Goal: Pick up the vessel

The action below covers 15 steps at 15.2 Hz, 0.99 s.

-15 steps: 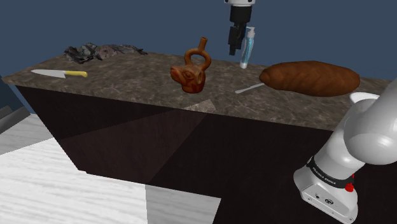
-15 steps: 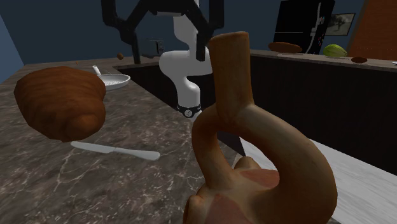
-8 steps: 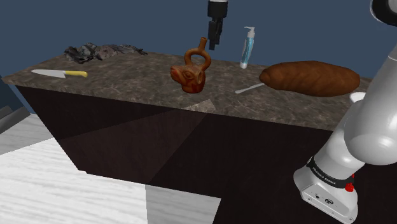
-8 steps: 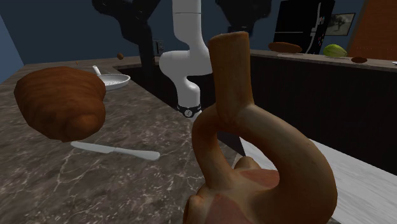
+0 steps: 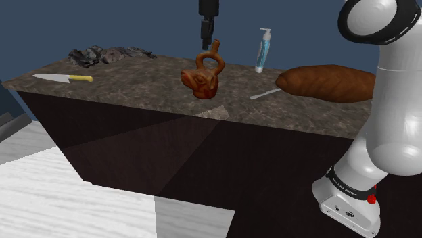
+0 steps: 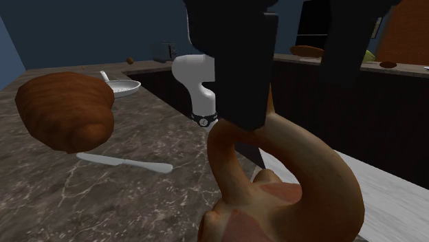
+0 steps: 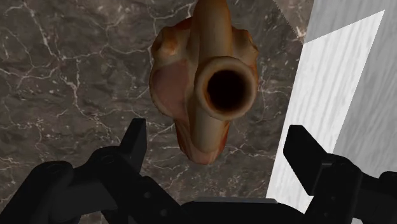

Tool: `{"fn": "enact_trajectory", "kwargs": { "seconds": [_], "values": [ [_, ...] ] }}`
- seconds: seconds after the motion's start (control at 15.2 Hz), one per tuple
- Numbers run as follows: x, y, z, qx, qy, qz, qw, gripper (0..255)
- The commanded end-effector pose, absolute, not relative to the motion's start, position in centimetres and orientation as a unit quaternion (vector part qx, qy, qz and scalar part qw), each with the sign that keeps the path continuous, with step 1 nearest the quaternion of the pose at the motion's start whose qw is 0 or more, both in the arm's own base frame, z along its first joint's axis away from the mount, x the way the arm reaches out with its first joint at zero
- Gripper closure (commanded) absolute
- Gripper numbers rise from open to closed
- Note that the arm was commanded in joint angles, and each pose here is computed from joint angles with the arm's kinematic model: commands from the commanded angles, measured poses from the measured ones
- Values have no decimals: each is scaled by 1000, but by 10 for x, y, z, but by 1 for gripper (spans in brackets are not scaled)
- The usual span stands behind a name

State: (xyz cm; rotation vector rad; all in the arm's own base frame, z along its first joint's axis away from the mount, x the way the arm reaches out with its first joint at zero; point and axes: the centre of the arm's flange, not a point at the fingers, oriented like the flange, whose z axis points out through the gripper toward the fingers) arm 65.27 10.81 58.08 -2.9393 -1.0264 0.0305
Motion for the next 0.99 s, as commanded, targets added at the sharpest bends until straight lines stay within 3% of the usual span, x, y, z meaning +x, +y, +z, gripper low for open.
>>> {"fn": "enact_trajectory", "kwargs": {
  "seconds": [0.0, 0.4, 0.46, 0.92],
  "values": [
    [655, 109, 570, -943, -332, 9, 14, 0],
    [655, 109, 546, -943, -332, 9, 14, 0],
    [654, 108, 546, -943, -332, 9, 14, 255],
    [654, 108, 546, -943, -332, 9, 14, 255]
  ]
}}
